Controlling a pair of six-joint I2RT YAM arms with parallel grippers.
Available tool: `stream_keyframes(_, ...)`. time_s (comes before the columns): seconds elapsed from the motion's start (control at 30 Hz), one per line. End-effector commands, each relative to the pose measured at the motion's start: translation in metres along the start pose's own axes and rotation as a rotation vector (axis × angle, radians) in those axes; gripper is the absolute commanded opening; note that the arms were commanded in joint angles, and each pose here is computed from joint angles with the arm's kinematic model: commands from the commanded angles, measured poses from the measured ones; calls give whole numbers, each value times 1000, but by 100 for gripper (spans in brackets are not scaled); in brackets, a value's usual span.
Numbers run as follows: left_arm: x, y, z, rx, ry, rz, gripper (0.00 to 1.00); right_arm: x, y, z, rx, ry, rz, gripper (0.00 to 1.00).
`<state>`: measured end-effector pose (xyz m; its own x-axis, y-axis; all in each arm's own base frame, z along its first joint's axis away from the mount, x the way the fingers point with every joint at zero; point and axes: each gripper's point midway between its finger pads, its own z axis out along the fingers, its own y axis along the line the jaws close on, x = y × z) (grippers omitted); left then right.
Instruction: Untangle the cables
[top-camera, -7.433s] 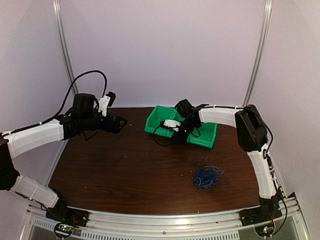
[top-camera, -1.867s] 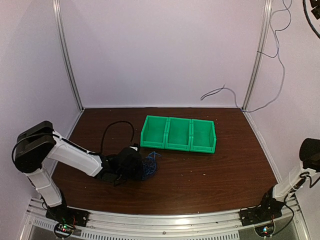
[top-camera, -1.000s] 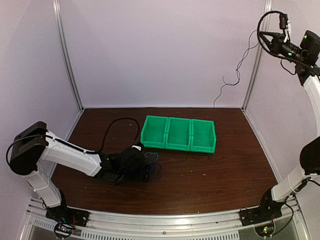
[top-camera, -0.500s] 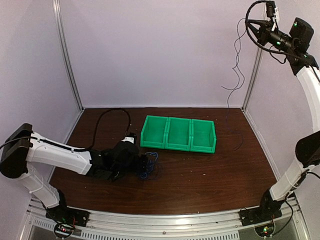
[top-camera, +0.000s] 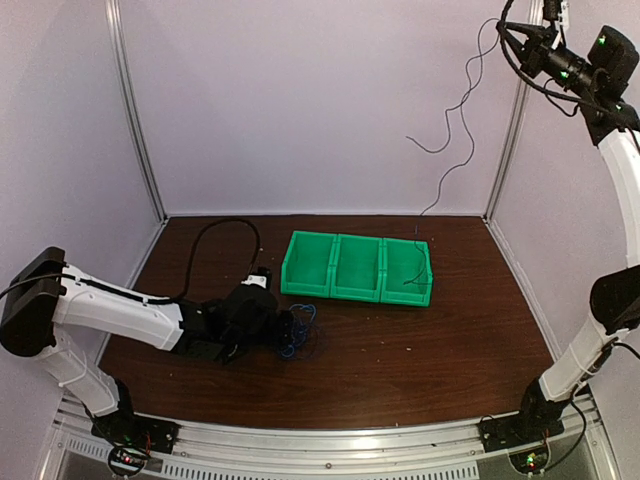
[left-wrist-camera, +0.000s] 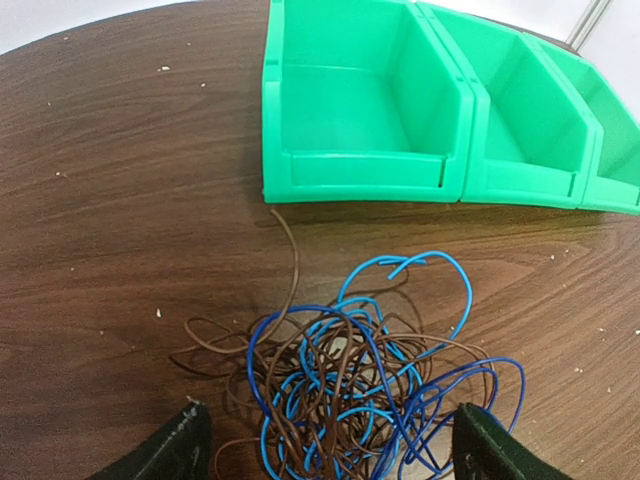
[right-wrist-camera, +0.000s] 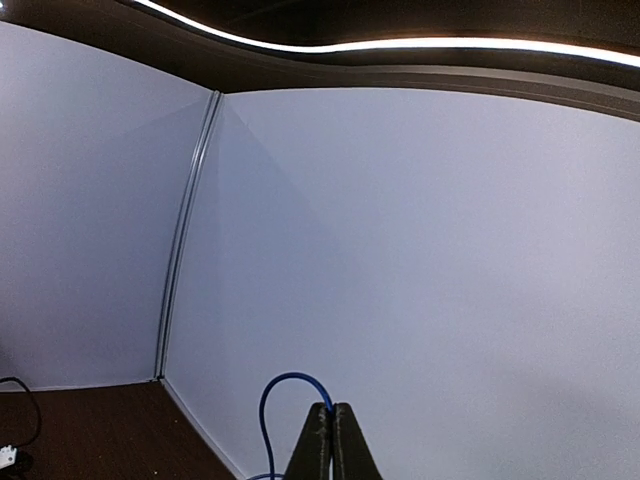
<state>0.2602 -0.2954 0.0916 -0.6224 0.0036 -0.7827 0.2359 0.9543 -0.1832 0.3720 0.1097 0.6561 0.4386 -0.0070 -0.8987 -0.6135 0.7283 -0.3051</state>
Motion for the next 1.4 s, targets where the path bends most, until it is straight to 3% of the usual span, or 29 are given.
stream_keyframes(0.0, -1, 2, 0, -11, -16, -4, 84, 23, -1, 10, -12, 22, 59, 0)
stream_keyframes(0.27, 3, 6, -2, -12, -10, -16, 84, 131, 3, 28, -28, 198, 126, 0)
stream_keyframes(0.5, 7, 12, -3, -30, -6, -10, 84, 212, 16, 16, -42, 336, 197, 0)
stream_keyframes(0.8, 16, 15, 2, -37, 12, -5, 84, 269, 48, -13, -81, 440, 283, 0)
stream_keyframes(1.17, 28, 21, 4, -44, 28, -15, 84, 307, 86, -34, -120, 514, 350, 0)
stream_keyframes(1.37, 30, 24, 4, -44, 31, -19, 84, 360, 112, -42, -146, 612, 433, 0)
